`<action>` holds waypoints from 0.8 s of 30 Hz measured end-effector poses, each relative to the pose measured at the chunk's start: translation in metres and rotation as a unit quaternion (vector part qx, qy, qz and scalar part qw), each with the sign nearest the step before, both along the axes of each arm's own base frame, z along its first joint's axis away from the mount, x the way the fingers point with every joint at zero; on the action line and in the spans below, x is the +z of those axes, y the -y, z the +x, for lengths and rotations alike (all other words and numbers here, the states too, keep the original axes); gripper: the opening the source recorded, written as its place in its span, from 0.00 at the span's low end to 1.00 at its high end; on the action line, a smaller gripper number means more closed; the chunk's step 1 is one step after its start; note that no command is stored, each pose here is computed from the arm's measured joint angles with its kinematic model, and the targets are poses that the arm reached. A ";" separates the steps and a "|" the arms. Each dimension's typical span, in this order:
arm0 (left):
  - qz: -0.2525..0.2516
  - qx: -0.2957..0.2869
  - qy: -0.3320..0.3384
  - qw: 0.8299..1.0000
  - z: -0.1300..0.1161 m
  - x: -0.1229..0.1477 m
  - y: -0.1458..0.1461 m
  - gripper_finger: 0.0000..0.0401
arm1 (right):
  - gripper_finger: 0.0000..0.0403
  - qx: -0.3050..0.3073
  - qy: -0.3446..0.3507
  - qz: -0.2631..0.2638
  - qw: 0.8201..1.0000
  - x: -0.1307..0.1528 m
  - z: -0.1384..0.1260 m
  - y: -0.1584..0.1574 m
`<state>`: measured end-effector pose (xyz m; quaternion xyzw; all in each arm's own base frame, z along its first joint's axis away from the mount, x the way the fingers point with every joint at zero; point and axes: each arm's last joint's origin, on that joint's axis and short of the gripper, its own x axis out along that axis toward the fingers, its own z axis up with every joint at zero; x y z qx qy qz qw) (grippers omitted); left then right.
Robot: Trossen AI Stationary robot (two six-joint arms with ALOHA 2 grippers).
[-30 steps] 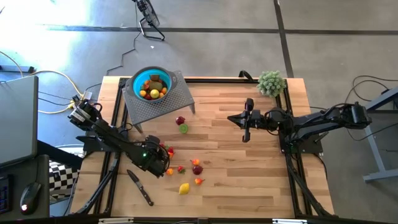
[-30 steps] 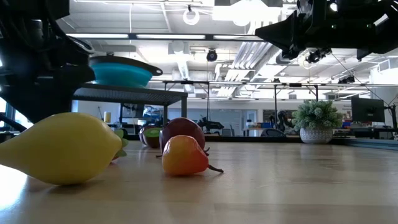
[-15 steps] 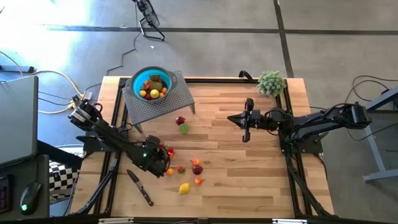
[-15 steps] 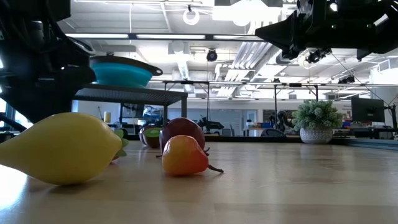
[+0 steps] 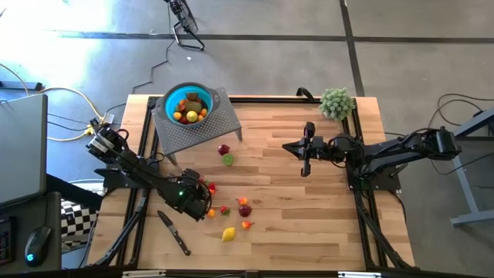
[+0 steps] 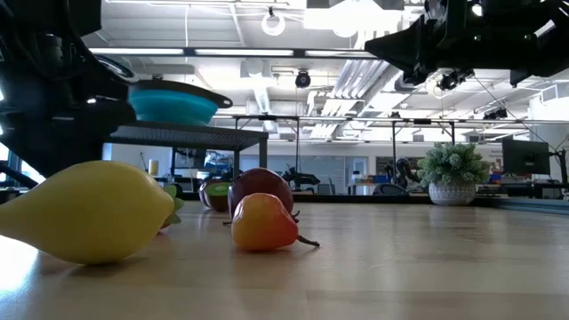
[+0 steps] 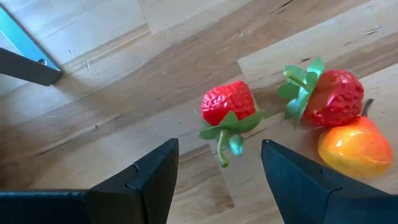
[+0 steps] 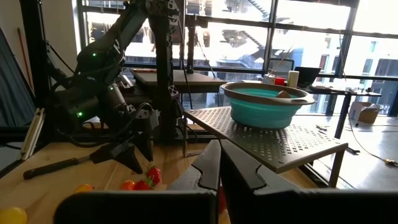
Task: Pick & Place Fruit
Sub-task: Put the red strawberry into the blue strainer bowl on the shelf
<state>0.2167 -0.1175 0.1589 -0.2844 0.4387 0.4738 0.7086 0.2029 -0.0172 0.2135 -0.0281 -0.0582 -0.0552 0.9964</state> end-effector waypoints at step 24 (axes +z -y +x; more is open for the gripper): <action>0.001 -0.002 -0.001 1.000 0.000 0.000 0.000 0.13 | 0.01 0.000 0.000 0.000 1.000 0.000 0.000 0.000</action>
